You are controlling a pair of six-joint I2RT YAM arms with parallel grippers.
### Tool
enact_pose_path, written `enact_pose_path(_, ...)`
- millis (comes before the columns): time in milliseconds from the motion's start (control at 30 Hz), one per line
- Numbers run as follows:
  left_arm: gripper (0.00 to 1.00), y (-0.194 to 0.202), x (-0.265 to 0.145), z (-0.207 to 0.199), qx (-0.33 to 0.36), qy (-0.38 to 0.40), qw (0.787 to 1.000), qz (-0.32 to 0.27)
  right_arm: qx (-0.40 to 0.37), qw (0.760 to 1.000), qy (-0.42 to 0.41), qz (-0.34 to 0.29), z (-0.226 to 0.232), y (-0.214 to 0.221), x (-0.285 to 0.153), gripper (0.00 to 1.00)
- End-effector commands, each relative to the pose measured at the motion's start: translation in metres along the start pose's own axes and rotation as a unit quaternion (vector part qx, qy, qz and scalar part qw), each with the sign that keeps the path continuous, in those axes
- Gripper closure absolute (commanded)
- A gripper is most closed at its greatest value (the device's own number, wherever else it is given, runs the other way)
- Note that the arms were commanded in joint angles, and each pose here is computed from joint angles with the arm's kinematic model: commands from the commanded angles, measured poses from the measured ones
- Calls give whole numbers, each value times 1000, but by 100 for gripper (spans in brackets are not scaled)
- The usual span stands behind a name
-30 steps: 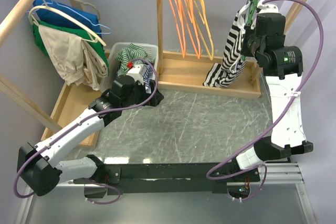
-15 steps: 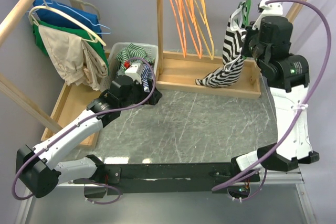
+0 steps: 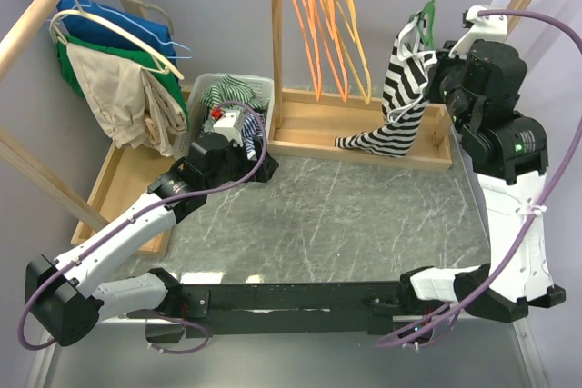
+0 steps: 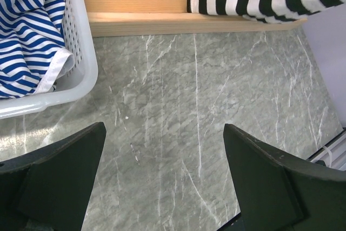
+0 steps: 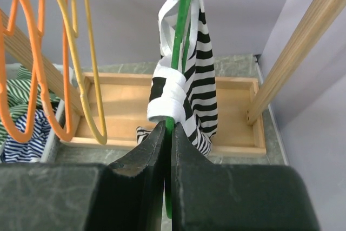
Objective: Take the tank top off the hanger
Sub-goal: Pick up the hanger from the clothesline.
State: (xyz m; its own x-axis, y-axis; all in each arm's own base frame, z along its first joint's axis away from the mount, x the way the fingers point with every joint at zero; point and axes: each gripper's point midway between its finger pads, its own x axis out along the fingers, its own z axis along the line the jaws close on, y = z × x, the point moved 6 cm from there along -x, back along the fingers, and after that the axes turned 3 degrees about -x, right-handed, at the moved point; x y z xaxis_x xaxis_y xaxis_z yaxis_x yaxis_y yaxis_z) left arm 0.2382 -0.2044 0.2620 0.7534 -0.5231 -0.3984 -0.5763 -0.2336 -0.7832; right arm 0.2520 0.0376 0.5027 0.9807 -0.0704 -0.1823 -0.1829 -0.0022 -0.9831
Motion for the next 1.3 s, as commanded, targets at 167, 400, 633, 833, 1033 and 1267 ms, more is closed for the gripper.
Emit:
enact_pose_path(167,4,-5,-10,-1,-2,1,1000,-18,3,999,15,46,11,17,42,100)
enact_pose_path(400,4,-2,-10,1,0,-1,1000,-13,27,994,25,101,1,40,49,94)
enact_pose_path(633,4,0,-6,0,0,3,1000,-9,30,994,24,98,-4,34,48,76)
enact_pose_path(833,4,2,-3,1,1,1,1000,-4,20,992,41,117,-4,33,65,72)
enact_pose_path(1033,4,4,-2,3,3,-2,1000,-1,13,989,60,137,-5,42,79,72)
enact_pose_path(1267,4,4,0,3,4,-4,1000,0,10,992,78,102,-12,33,71,100)
